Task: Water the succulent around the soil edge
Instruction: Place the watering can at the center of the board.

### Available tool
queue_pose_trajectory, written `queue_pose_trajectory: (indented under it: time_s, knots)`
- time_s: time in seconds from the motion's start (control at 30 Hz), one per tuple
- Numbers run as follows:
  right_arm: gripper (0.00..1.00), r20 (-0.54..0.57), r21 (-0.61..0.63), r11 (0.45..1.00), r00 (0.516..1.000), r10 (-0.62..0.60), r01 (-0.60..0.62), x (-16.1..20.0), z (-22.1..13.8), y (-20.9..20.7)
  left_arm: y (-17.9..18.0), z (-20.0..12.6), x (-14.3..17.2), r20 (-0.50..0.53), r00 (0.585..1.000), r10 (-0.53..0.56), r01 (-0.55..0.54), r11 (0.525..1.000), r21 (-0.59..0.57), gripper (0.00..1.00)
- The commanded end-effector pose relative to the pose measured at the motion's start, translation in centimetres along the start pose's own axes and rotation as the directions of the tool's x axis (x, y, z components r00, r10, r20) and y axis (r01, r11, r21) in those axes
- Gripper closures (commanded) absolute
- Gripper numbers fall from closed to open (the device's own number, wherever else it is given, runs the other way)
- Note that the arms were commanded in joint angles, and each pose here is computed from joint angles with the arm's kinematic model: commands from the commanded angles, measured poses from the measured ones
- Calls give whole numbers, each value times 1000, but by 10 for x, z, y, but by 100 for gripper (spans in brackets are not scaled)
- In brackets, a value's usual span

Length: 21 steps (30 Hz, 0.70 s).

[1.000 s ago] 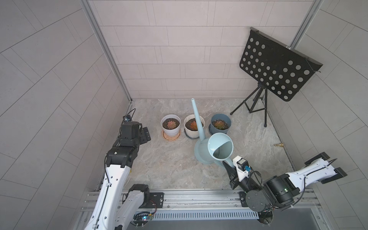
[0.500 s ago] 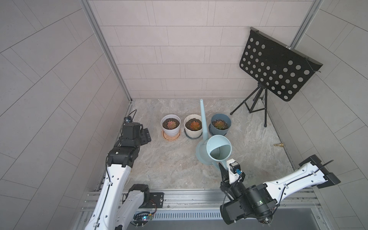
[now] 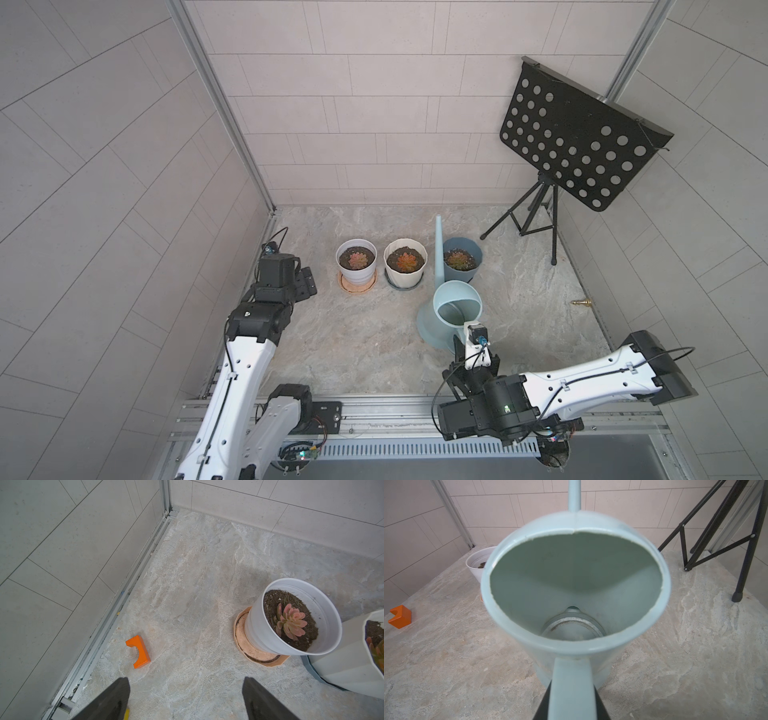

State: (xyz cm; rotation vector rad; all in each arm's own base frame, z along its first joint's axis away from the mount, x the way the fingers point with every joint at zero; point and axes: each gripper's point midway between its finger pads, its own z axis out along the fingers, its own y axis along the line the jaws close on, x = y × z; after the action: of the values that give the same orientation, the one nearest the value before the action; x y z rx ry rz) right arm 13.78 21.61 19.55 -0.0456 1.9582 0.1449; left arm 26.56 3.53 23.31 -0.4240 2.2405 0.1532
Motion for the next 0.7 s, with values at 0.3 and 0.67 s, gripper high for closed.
queue_pose_trajectory:
  time_s: [0.3, 0.67]
  knots:
    - [100, -29, 15, 998, 998, 53, -53, 5, 18, 34, -1, 4, 1, -6, 1000, 4, -4, 1000, 1, 8]
    - [65, -60, 44, 999, 998, 31, -29, 19, 29, 50, -1, 4, 2, -9, 1000, 6, -6, 1000, 6, 8]
